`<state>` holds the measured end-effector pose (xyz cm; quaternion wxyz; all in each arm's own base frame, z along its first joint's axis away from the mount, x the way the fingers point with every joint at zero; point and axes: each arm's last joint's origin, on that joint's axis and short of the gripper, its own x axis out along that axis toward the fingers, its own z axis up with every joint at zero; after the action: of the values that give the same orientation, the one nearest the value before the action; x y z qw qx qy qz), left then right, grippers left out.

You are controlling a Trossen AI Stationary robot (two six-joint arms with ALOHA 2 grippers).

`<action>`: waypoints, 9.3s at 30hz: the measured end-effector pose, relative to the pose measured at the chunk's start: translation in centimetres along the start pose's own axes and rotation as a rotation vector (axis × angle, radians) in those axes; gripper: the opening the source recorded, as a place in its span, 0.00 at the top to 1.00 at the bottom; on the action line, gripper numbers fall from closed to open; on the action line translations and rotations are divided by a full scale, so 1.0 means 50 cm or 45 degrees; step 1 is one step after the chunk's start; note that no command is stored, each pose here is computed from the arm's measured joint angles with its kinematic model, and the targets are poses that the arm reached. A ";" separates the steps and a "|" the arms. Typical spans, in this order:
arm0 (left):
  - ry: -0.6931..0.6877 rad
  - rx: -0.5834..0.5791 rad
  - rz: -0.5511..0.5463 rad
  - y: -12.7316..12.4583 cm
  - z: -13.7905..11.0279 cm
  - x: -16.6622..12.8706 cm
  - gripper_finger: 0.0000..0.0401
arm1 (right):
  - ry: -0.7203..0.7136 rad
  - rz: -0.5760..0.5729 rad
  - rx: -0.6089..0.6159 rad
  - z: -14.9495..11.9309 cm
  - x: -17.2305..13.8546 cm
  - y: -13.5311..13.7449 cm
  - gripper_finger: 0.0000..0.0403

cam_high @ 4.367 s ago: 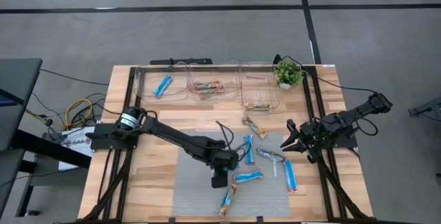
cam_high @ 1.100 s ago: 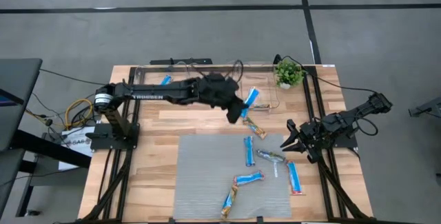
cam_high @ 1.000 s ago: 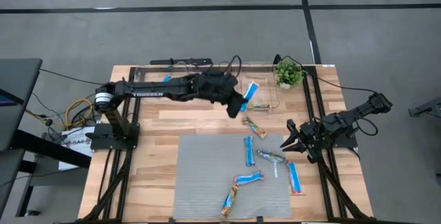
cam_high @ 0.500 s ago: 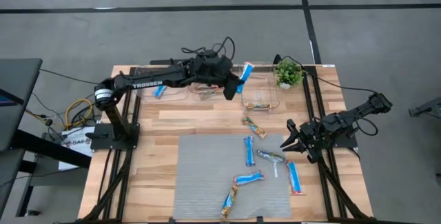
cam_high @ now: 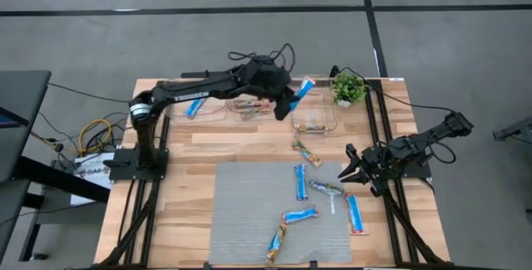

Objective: Pick and place Granola Bars by type
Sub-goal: Put the yellow granola bar into the right transparent bin

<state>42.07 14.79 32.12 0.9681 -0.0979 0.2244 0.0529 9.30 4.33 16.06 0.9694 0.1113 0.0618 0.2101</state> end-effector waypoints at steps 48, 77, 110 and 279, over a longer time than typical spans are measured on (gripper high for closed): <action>0.198 0.336 0.005 -0.001 -0.065 0.172 0.63 | 0.000 0.000 0.000 0.000 0.000 0.000 0.85; 0.121 0.144 -0.179 -0.194 -0.024 -0.069 0.67 | 0.001 0.000 0.000 0.000 0.000 0.000 0.85; -0.040 -0.244 -0.479 -0.193 -0.575 -0.392 0.67 | 0.000 -0.001 0.000 0.000 0.000 0.000 0.85; -0.580 0.053 -0.299 -0.161 -0.610 -0.461 0.67 | 1.441 -1.288 0.476 0.080 0.349 -0.215 0.44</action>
<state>9.71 -0.91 16.86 0.9950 -0.0888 -0.0115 -0.0439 29.98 1.40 16.05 0.7335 0.1070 0.6244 -0.2464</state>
